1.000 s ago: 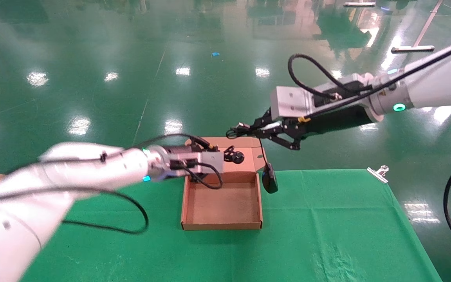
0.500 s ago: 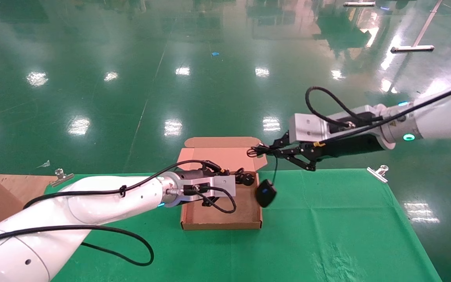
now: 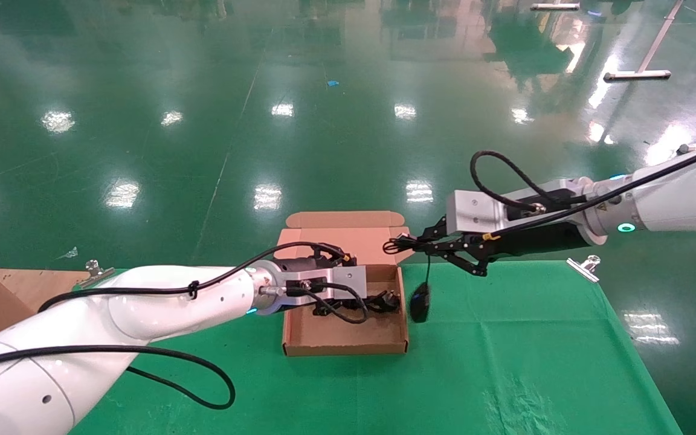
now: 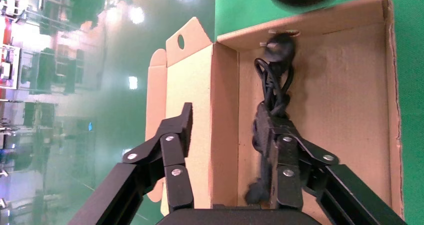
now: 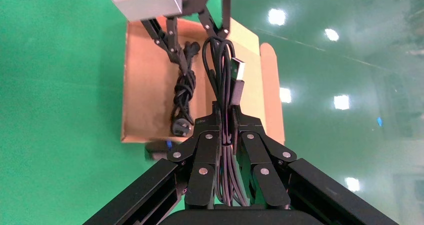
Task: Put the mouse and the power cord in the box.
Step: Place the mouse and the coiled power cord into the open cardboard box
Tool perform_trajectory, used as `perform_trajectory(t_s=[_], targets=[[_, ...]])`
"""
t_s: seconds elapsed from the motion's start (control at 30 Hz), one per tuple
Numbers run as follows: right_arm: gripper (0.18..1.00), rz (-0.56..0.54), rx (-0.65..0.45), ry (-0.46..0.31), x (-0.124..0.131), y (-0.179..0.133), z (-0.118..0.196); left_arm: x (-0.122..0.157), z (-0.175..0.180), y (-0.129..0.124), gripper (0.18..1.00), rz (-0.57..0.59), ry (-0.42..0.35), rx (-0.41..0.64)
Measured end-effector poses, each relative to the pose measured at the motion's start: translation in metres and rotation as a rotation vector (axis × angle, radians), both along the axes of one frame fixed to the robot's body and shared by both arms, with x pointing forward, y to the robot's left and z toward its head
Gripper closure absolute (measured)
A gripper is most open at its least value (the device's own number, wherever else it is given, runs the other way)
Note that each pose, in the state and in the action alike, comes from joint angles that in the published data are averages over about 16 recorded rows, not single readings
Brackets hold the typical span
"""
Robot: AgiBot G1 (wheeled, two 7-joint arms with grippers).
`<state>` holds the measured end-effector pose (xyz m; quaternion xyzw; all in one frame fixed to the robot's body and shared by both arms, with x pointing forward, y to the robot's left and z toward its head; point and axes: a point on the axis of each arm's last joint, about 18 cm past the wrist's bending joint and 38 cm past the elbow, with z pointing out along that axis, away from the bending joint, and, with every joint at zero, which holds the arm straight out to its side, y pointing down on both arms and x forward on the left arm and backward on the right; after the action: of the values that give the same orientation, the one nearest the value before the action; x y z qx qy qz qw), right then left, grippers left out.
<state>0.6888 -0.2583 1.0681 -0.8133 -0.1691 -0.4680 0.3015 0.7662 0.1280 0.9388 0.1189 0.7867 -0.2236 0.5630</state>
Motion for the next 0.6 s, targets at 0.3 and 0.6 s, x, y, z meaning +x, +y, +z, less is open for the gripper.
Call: perform_trajectory(t_s=[0.3, 0.6], targets=[[0.966, 0.063, -0.016, -0.007, -0.002, 0.035, 0.01, 0.005, 0.021, 0.012, 0.569, 0.035, -0.016, -0.119], [0.966, 0.124, -0.019, -0.041, 0.001, 0.079, 0.015, 0.002, 0.042, 0.074, 0.39, 0.071, 0.019, -0.256]])
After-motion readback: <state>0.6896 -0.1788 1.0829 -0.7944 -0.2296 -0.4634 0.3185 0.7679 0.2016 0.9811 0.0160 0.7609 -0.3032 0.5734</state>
